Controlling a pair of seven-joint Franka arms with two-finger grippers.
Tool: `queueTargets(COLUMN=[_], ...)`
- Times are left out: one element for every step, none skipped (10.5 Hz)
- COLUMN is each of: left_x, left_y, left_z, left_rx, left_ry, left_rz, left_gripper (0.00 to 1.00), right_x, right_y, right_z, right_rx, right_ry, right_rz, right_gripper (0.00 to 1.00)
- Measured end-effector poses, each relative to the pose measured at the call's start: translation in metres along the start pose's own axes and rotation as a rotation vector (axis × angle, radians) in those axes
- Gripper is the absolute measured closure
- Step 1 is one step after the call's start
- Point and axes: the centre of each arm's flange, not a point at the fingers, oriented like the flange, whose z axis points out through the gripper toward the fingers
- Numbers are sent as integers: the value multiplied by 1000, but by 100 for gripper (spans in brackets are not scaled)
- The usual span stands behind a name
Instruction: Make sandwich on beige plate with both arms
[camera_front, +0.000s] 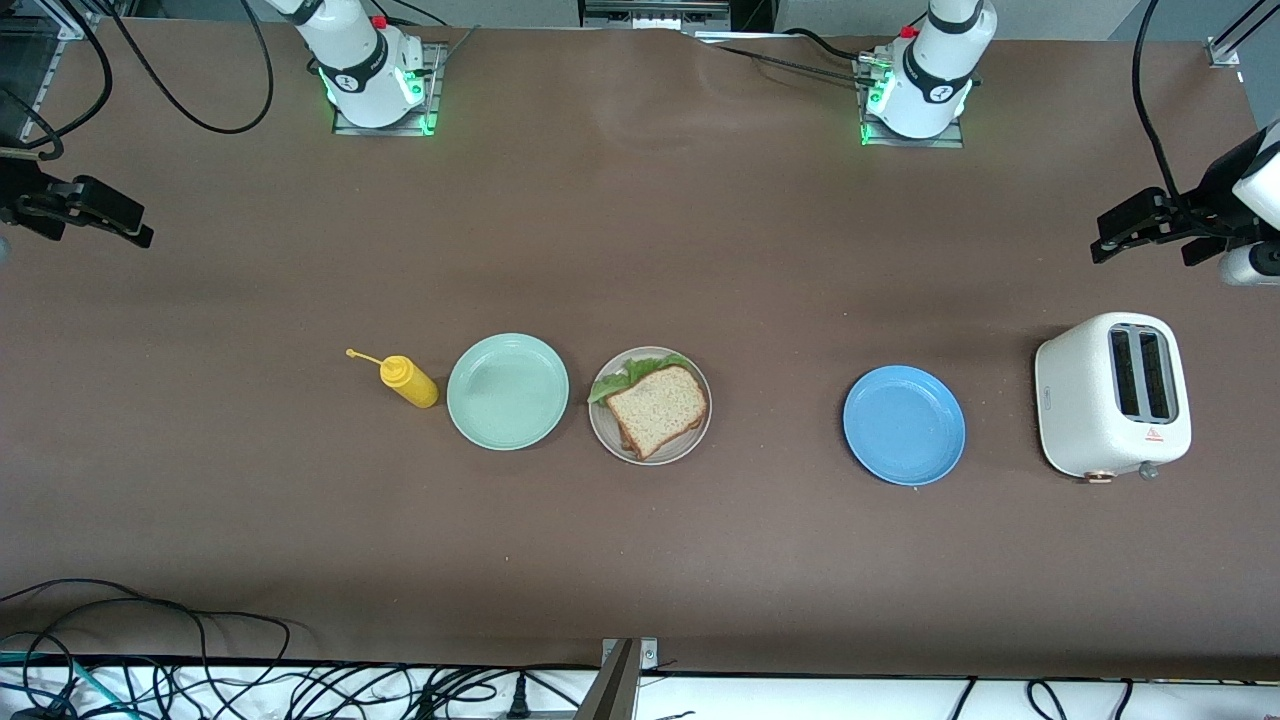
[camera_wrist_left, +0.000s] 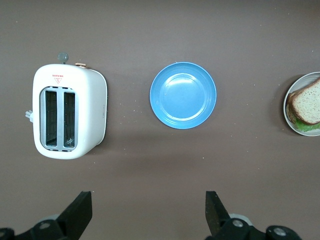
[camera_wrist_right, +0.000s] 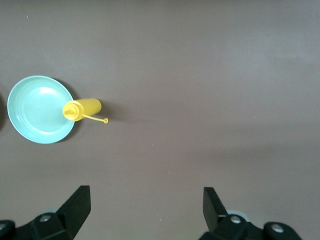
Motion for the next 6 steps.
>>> queueTargets(left_x=[0,0,0,0,0,0], left_y=[0,0,0,0,0,0], left_z=[0,0,0,0,0,0], left_rx=[0,0,0,0,0,0], left_ry=[0,0,0,0,0,0], left_rz=[0,0,0,0,0,0], left_gripper=[0,0,0,0,0,0], right_x=[2,2,3,3,3,3], right_y=[-1,-3,-5,-6,-6,-6], right_z=[1,2,2,2,2,2], right_rx=[0,0,0,0,0,0], right_ry=[6,7,6,6,6,6], right_rz=[-2,-6,-9,-10,-11,-11], right_gripper=[0,0,0,0,0,0])
